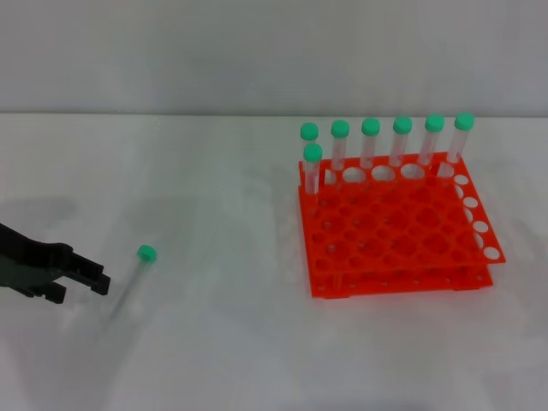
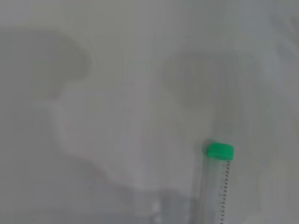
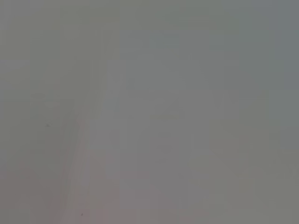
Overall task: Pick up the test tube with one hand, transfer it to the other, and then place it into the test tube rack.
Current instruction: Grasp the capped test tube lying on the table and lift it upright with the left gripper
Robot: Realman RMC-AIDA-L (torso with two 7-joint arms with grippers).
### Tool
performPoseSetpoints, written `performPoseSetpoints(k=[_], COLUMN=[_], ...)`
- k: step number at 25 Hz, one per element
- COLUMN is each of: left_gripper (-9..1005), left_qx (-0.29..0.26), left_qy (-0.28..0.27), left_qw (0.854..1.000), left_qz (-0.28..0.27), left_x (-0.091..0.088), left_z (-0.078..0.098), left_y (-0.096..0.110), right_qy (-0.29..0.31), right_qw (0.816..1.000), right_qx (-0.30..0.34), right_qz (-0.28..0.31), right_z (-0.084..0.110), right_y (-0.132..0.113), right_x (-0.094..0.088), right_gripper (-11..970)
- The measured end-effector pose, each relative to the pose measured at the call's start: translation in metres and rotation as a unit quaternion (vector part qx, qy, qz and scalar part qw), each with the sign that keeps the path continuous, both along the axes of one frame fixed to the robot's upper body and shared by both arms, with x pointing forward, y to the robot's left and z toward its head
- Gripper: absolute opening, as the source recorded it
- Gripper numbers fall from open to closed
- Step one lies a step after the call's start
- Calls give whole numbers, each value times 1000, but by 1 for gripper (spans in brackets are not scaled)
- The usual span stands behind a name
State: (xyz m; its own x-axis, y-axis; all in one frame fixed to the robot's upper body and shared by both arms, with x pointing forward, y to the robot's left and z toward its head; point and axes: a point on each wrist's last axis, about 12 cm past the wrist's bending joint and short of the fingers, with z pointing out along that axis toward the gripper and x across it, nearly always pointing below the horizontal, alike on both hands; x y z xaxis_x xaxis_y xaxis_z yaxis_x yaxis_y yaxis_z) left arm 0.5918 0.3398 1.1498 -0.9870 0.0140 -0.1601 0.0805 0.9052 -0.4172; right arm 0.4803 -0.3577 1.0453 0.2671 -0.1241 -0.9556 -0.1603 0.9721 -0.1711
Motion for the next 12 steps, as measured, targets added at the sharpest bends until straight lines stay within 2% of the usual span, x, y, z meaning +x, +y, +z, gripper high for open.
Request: performPoseSetpoints(k=[12], left_gripper=[770], left_qx=[17], left_qy=[16], left_qw=[1000], left_qz=[-16], left_x=[15], left_z=[-12], left_y=[-20], right_qy=[3], right_qw=[1000], right_qx=[1], right_qz=[-1], right_z=[-1], right_y=[0], right_x=[0], right_gripper=[869])
